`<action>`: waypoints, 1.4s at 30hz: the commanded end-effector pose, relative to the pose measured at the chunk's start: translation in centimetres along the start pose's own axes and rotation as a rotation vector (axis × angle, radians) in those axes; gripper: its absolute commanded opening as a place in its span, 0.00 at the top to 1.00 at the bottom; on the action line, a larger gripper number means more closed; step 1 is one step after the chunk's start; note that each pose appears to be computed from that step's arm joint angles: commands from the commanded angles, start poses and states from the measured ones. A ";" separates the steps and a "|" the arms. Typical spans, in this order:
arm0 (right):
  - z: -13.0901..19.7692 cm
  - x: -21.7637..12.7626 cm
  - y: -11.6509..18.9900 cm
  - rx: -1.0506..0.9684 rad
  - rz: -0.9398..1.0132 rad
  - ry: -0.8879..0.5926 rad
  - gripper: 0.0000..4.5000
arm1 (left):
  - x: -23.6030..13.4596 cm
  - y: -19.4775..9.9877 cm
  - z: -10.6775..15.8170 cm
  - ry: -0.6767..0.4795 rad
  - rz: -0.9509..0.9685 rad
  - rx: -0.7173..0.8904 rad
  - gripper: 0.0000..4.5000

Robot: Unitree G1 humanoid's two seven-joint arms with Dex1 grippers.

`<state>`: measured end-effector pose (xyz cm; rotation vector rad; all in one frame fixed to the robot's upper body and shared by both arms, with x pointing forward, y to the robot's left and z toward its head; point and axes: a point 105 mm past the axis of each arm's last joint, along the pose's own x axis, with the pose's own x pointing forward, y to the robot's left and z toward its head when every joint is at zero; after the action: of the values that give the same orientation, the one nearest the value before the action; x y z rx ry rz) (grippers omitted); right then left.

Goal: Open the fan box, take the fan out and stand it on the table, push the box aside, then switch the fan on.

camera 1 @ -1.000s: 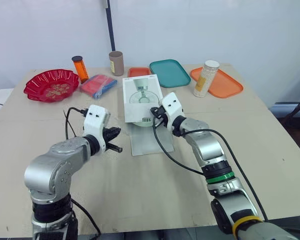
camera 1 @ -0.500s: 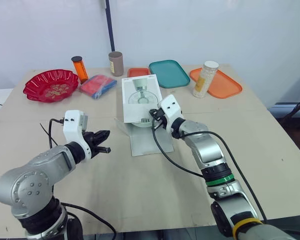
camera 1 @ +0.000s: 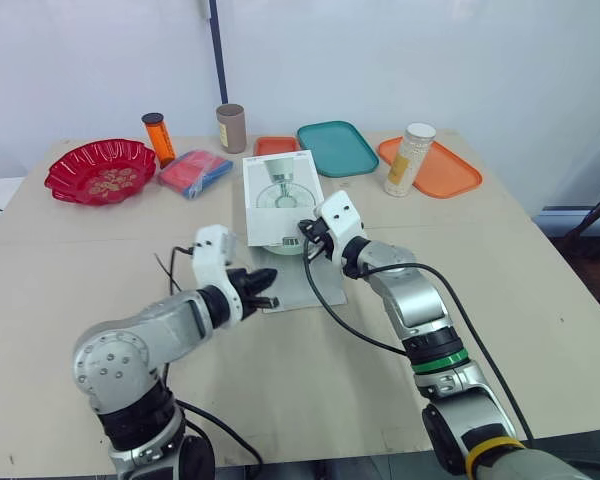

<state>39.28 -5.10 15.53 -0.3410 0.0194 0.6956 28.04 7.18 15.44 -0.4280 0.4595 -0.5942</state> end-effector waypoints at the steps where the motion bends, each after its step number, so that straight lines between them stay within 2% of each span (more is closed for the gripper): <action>1: -2.3 0.2 0.6 0.024 0.026 0.086 0.99 | -1.1 1.3 1.1 -0.020 0.084 0.072 1.00; 5: -2.3 0.3 0.5 0.020 0.027 0.085 0.99 | -0.8 1.2 2.0 -0.033 0.070 0.078 1.00; 6: -2.2 0.2 0.6 0.019 0.028 0.084 1.00 | -0.8 1.0 2.0 -0.036 0.062 0.077 0.91; 8: -2.2 0.2 0.5 0.016 0.028 0.085 1.00 | -0.9 1.0 1.8 -0.036 0.057 0.070 0.82; 10: -2.2 0.2 0.5 0.015 0.026 0.086 1.00 | -1.2 1.2 1.6 -0.037 0.066 0.066 0.62; 11: -2.3 0.1 0.4 0.014 0.026 0.087 1.00 | -1.4 1.4 1.6 -0.039 0.074 0.066 0.57; 12: -2.3 0.1 0.4 0.014 0.025 0.088 1.00 | -1.6 1.6 1.5 -0.040 0.083 0.071 0.57; 13: -2.3 0.1 0.3 0.014 0.023 0.088 1.00 | -2.0 1.9 1.5 -0.045 0.095 0.073 0.46; 20: -2.3 0.4 0.5 0.017 0.028 0.087 1.00 | -4.8 3.9 1.7 -0.044 0.166 0.113 0.01; 30: -2.2 0.5 0.7 0.016 0.040 0.082 1.00 | -8.3 2.7 -0.2 0.088 0.170 0.026 0.01; 37: -2.3 0.6 1.0 0.003 0.048 0.079 1.00 | -5.8 1.6 1.0 0.014 0.131 -0.080 0.01; 42: -2.4 0.5 1.0 -0.003 0.045 0.084 1.00 | -3.6 1.2 0.6 -0.062 0.073 -0.178 0.01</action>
<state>39.50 -4.75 15.38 -0.3645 0.0177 0.7175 25.59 10.40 15.98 -0.5674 0.5168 -0.4811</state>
